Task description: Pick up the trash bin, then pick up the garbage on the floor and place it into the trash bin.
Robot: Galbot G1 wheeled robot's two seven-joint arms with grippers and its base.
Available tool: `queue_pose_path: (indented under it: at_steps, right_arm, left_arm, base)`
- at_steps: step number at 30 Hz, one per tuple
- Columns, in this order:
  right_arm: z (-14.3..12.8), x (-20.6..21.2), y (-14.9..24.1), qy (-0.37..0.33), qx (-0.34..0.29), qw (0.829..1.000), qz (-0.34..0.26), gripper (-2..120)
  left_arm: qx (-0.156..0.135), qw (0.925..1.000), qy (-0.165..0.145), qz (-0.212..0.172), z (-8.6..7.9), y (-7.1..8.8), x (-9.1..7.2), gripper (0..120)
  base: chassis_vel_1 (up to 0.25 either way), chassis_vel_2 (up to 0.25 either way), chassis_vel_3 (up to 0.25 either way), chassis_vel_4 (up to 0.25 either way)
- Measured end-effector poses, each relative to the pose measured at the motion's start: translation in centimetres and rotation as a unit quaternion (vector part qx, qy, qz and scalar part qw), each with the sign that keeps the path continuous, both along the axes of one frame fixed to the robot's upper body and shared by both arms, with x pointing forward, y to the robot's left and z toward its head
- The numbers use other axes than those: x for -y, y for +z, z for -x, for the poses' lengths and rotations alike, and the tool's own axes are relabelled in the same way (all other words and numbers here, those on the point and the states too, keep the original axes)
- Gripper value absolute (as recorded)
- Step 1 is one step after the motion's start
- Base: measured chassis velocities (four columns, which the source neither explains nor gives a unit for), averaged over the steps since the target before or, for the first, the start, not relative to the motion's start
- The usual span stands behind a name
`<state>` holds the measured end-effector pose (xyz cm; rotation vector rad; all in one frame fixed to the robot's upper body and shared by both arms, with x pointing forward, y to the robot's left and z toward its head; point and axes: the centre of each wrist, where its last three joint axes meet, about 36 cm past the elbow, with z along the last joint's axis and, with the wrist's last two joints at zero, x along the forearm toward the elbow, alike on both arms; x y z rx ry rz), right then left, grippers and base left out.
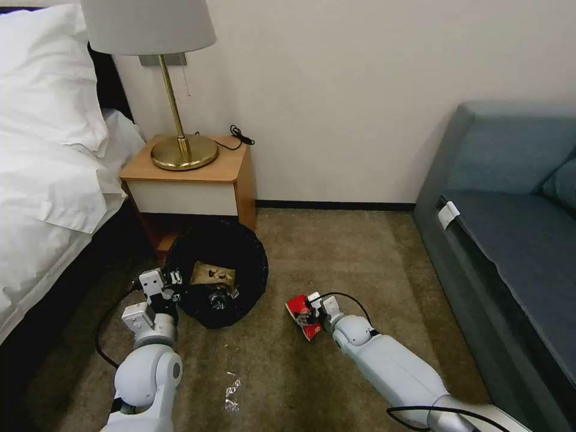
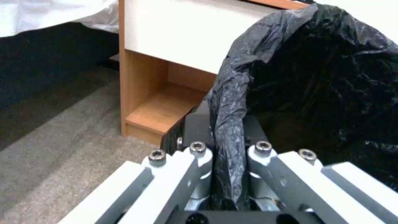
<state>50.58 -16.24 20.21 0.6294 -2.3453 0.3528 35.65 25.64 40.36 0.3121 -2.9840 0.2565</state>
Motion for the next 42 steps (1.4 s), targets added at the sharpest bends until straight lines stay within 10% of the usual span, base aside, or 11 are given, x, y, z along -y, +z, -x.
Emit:
queue_pose_path:
  at_steps: [42]
  right_arm:
    - [0.4,2.6,-3.4,0.015,0.004,1.000,0.008,90]
  left_arm:
    - [-0.006,1.0000,0.003,0.005,1.0,-0.5,0.1,4]
  base:
    - [0.000,0.000,0.000,0.000]
